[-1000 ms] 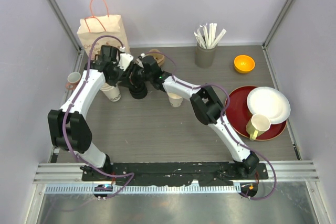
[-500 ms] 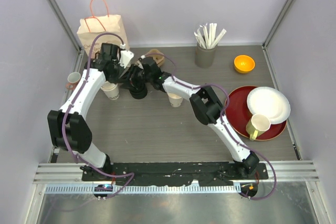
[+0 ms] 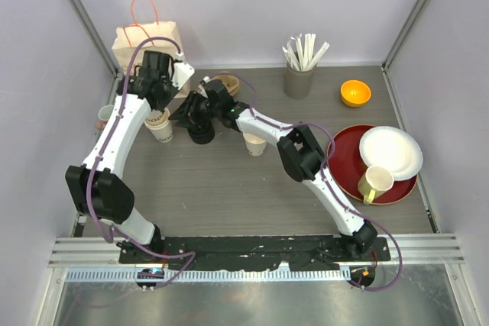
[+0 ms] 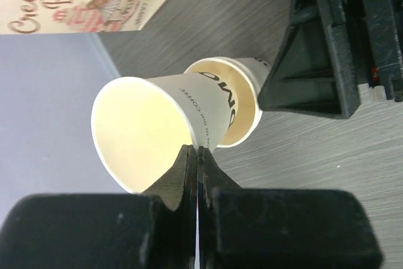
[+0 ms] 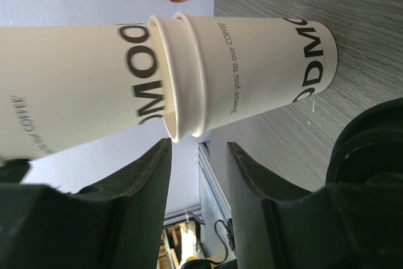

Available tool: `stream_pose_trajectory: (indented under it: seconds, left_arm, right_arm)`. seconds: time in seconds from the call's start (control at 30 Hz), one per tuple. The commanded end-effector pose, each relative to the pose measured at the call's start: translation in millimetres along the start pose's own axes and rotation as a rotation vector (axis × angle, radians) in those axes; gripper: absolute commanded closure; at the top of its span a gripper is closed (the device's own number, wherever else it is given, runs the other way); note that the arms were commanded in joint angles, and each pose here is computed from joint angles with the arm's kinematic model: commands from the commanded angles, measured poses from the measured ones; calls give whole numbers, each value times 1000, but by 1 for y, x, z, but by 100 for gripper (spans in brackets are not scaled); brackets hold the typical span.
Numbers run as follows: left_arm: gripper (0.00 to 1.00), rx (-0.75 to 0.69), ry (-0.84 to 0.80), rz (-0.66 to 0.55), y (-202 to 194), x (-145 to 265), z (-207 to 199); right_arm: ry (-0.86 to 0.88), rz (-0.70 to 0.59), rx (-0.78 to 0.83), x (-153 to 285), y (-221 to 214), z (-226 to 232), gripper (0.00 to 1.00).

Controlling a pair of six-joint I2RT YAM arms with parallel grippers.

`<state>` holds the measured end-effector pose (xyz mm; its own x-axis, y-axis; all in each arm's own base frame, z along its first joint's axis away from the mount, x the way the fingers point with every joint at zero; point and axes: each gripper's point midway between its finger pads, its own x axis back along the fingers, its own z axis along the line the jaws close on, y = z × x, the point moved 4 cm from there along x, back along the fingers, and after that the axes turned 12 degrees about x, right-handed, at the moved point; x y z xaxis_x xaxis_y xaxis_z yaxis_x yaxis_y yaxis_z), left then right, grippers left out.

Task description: Pack the takeout coffee

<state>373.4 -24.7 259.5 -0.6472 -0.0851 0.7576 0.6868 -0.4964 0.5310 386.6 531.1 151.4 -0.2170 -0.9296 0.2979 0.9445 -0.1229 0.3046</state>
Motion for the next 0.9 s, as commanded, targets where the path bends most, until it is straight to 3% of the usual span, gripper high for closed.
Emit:
stream_pose_trajectory:
  seconds: [0.0,0.27,0.43,0.57,0.73,0.87]
  left_arm:
    - [100,-71,93,-14,6,47,27]
    - [100,-64,60,-40,12,87,32]
    - [100,-42,-83,-197,42,133,17]
    - [100,-137,-330,-255,42,159,-20]
    - [100,-318,-523,-209,25,161,-68]
    - [100,-487,-675,-173,2,153,-116]
  right_arm:
    - [83,-66,126,15,18,54,54]
    - [109,-102,175,36,30,79,52]
    - [88,-201,230,81,65,93,51]
    - [75,-275,307,141,84,112,48]
    - [-44,-374,312,222,109,81,46]
    - [-289,-416,389,278,108,43,43]
